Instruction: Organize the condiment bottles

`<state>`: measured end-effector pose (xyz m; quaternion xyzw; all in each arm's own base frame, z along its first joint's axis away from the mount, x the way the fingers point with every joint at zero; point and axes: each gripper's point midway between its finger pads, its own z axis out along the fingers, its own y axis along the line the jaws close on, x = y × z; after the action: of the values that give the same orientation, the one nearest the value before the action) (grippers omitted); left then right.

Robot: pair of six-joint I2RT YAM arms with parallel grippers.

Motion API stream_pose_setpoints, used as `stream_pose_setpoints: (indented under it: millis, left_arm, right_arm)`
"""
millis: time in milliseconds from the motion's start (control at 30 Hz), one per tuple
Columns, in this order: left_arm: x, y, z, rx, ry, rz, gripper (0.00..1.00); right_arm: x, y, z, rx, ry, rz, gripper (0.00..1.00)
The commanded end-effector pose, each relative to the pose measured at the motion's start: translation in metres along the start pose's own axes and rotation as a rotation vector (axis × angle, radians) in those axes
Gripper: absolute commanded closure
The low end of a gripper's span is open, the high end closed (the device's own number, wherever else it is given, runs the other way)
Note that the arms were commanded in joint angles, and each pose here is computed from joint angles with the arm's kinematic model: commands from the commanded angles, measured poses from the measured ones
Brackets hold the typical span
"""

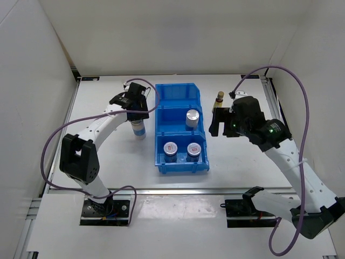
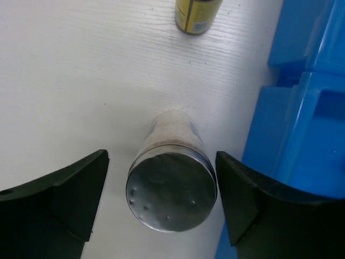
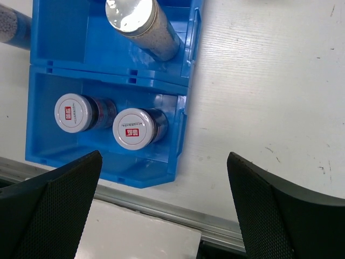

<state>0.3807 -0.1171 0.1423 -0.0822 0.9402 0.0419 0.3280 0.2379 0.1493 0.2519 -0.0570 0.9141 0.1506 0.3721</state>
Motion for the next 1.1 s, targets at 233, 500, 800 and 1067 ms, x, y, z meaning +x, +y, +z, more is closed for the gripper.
stream_pose_setpoints:
  millis: [233,500,800,1067]
  left_arm:
    - [-0.048,-0.011,-0.049,0.138,-0.137,-0.023,0.64]
    - [-0.105,-0.028,-0.133,0.206,-0.283,-0.002,0.83]
    - [-0.098,-0.091,-0.140,0.295,-0.271,0.075,0.88]
    - [-0.058,-0.140,-0.089,0.288,-0.153,0.161,0.83]
  right_arm:
    - [0.011,-0.006,-0.010,0.007,-0.008,0.009,0.00]
    - [0.018,-0.009,-0.009,0.014,0.009,0.017,0.00]
    - [0.027,-0.014,-0.008,0.036,0.031,0.023,0.00]
    - [0.024,-0.023,-0.022,0.075,0.009,0.023,0.00]
